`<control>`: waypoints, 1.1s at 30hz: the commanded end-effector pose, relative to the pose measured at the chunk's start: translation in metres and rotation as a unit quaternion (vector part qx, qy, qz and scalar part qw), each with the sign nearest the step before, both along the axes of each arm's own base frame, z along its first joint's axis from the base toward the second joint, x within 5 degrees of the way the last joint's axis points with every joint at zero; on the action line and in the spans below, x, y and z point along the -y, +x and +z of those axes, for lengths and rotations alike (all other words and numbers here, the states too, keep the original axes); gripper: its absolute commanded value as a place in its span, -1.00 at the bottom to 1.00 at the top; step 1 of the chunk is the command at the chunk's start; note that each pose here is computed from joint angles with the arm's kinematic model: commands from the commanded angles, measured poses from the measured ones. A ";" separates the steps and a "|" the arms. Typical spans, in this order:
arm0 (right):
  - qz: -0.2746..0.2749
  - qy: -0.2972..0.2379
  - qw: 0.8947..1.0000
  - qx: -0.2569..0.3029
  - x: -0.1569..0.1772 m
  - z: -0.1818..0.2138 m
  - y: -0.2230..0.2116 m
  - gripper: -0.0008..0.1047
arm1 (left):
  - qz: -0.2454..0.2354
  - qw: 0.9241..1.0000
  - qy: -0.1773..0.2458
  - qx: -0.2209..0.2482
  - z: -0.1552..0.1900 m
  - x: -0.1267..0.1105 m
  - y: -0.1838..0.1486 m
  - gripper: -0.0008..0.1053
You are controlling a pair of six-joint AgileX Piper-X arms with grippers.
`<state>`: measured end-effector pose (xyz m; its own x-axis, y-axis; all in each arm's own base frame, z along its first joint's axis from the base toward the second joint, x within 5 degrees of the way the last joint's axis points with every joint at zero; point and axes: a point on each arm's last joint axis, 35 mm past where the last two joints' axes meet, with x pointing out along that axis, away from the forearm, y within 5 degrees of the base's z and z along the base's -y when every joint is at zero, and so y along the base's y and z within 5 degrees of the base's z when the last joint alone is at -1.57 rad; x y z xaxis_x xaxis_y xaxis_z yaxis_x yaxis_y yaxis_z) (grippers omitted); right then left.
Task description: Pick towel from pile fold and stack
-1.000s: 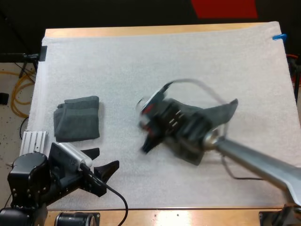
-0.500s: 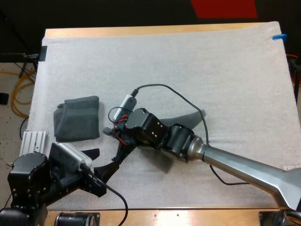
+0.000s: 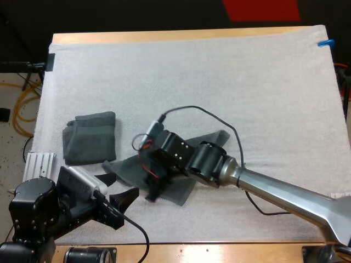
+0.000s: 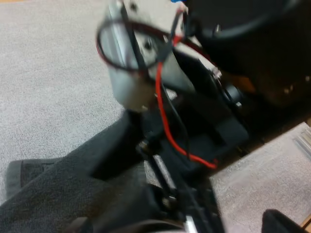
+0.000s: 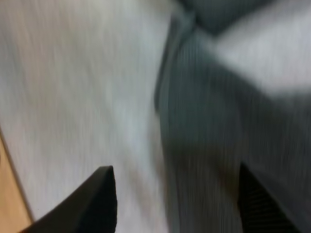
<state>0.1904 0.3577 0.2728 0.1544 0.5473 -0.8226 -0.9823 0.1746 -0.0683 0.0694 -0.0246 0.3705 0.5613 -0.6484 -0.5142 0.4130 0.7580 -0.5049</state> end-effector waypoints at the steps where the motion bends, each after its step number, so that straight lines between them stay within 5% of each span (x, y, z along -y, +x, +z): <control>1: 0.004 -0.014 1.000 -0.012 0.010 0.012 -0.006 0.03 | -0.001 1.000 0.010 0.007 0.001 0.000 -0.001 0.26; 5: -0.013 -0.031 0.999 -0.033 0.021 0.020 -0.012 0.03 | 0.038 0.998 0.057 0.015 0.000 -0.004 0.001 0.26; 10: -0.032 -0.067 0.995 -0.063 0.031 0.017 -0.017 0.03 | 0.120 0.984 0.131 0.014 -0.003 -0.011 0.004 0.26; 16: -0.048 -0.105 0.989 -0.093 0.044 -0.024 -0.025 0.03 | 0.165 0.969 0.183 -0.015 -0.009 -0.016 0.001 0.26; 26: -0.029 -0.109 0.990 -0.088 0.049 -0.066 -0.034 0.03 | 0.156 0.965 0.194 -0.080 -0.018 -0.016 0.004 0.26; 33: -0.005 -0.125 0.988 -0.086 0.033 -0.102 -0.033 0.03 | 0.134 0.971 0.175 -0.095 -0.020 -0.013 0.010 0.26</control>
